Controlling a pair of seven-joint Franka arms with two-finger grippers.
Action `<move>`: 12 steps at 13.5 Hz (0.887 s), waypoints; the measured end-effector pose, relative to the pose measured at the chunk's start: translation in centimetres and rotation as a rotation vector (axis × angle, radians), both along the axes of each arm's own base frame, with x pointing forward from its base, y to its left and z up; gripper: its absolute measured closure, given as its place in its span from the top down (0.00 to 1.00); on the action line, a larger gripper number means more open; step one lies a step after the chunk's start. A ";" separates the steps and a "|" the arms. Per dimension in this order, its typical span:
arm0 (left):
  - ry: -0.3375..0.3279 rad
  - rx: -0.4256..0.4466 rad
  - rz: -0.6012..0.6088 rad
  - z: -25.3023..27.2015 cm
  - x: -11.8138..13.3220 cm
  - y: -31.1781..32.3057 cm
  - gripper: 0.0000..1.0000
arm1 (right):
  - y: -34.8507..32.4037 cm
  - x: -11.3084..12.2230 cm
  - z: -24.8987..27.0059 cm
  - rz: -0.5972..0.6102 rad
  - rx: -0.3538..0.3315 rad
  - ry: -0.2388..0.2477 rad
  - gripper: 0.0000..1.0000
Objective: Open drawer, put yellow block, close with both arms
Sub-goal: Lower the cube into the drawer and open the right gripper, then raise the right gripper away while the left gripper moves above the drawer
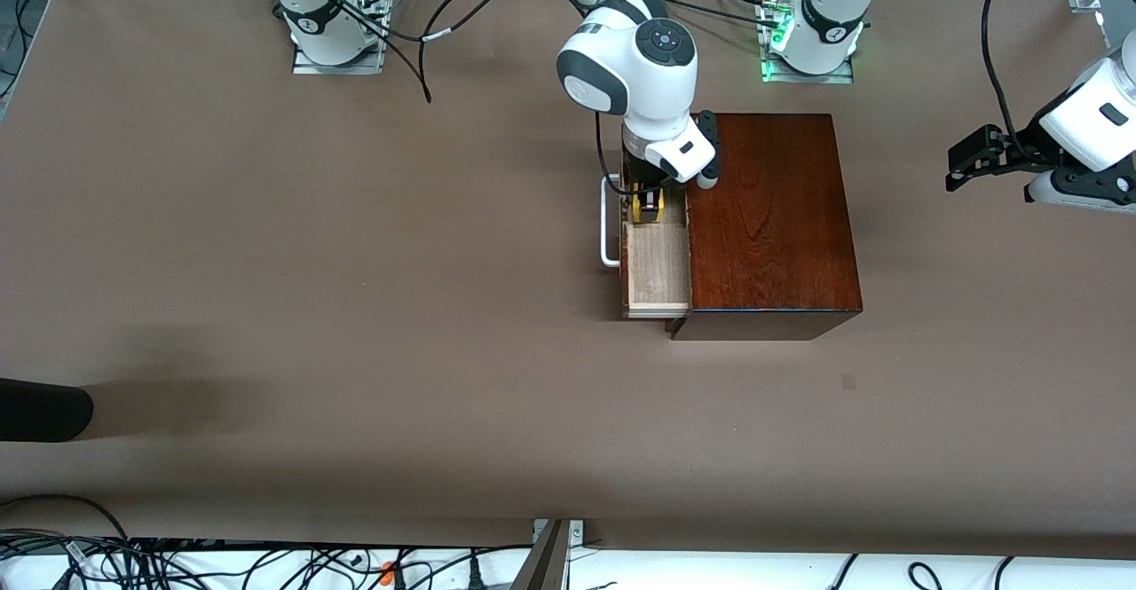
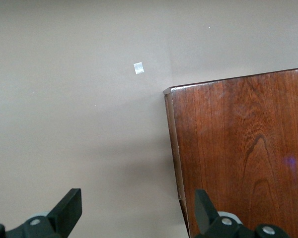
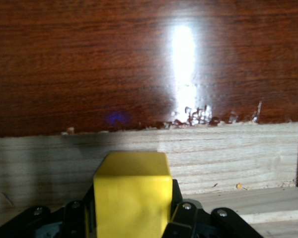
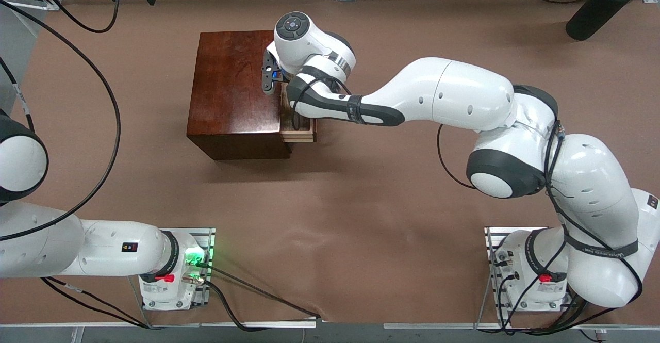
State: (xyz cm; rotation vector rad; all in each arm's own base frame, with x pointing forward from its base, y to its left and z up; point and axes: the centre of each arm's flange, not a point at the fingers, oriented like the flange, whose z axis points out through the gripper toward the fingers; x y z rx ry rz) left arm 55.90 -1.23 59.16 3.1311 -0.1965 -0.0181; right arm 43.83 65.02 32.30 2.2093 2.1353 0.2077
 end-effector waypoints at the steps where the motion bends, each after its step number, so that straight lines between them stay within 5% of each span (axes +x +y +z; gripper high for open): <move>1: 0.000 0.000 0.000 0.0 0.0 0.0 1.00 | 0.0 0.0 0.0 0.000 0.000 0.000 0.56; 6: 0.006 0.000 -0.010 0.1 -0.1 -0.6 1.00 | -0.2 0.4 0.3 -0.006 0.001 -0.006 1.00; 12: 0.020 0.001 -0.029 0.0 -0.3 -1.6 1.00 | -2.2 2.2 8.9 -0.079 0.065 -0.001 1.00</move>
